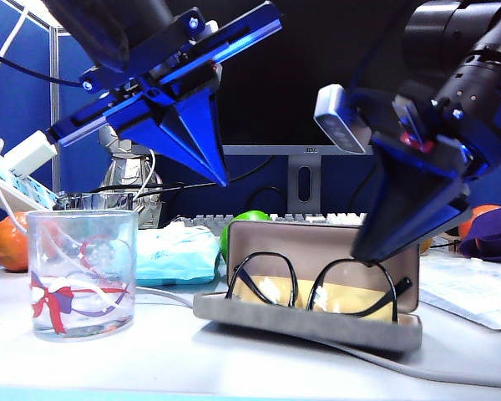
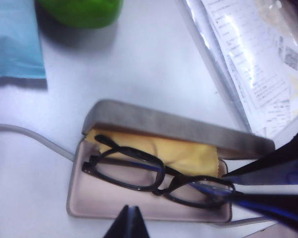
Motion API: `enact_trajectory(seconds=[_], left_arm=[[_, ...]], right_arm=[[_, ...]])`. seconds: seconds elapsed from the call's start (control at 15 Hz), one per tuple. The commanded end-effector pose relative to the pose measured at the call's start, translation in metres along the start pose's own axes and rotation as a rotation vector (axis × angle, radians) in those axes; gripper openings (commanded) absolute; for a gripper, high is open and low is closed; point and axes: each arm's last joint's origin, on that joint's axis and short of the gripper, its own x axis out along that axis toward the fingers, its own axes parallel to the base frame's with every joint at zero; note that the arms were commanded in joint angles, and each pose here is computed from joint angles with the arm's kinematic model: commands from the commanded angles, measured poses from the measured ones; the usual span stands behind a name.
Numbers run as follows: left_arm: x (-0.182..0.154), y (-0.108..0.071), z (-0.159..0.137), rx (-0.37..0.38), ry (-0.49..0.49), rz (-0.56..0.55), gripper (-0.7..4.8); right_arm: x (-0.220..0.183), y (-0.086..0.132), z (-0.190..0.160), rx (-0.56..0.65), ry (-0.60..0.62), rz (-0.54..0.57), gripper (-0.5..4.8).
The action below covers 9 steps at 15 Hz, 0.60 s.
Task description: Pick up the glasses, fold the temples of the glasses, place the glasses into the glasses case, and finally close the glasses case.
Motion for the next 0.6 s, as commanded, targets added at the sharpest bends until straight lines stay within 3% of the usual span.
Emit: enact_trajectory(seconds=[0.07,0.33,0.4,0.47,0.6], left_arm=[[-0.0003,-0.0002,-0.0001,0.004,0.000,0.002,-0.03],[-0.0003,0.0007,-0.0011,0.005,0.010,0.010,-0.03],[-0.0003,0.0010,-0.0015,0.006,0.014,0.014,-0.03],[-0.0003,0.0012,-0.0017,0.007,0.016,0.015,-0.03],[-0.0003,0.0012,-0.0017,0.007,0.015,0.015,-0.03]], right_arm=[[-0.0005,0.0012,0.0020,-0.007,-0.019,0.028,0.55],[-0.0007,0.0025,0.0014,0.020,-0.020,0.066,0.62],[-0.0007,0.0027,0.0007,0.026,-0.014,0.069,1.09],[-0.0008,0.0028,0.0007,0.049,-0.013,0.070,2.35],[-0.0008,0.0029,0.0002,0.053,-0.009,0.072,2.75]])
